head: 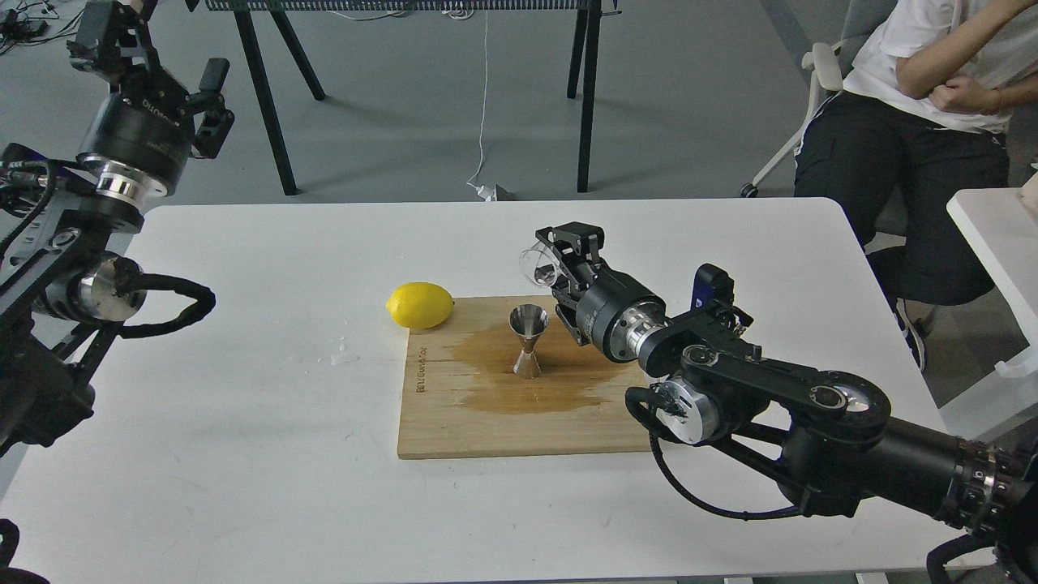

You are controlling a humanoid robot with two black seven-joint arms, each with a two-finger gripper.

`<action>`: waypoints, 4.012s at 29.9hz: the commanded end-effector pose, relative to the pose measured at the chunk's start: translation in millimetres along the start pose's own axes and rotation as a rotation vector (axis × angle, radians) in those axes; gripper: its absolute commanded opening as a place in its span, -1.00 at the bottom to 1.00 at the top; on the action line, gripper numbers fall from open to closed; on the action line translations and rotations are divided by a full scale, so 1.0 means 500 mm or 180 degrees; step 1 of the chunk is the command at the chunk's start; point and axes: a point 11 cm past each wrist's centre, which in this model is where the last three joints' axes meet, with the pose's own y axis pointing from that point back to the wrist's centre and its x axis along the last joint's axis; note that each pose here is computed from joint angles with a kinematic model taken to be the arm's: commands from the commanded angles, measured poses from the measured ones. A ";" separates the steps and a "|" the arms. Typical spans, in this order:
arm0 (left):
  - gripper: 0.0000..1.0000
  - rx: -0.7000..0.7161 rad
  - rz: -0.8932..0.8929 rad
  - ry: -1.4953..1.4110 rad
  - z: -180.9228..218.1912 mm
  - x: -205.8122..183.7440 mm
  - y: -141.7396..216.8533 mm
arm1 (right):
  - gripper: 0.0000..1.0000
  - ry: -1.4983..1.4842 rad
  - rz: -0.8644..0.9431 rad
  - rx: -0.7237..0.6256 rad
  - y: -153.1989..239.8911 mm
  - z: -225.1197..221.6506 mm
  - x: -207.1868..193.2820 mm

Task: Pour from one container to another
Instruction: 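Tilt the clear glass with the right gripper to pour into the jigger, then carry the clear glass back away from the board with the right gripper, then lower the clear glass onto the table and open the right gripper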

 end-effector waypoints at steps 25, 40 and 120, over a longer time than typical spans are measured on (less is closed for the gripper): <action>1.00 0.0018 0.0008 0.0001 -0.004 0.002 0.004 | -0.23 0.0902 -0.0195 0.0078 0.006 0.042 -0.024; 1.00 -0.0027 0.0010 0.0011 -0.004 0.001 0.005 | -0.23 0.1372 -0.0199 0.0127 -0.006 0.045 -0.011; 1.00 0.0010 -0.0005 0.0097 -0.029 -0.020 0.011 | -0.19 -0.4497 0.0673 -0.0550 0.215 0.229 0.386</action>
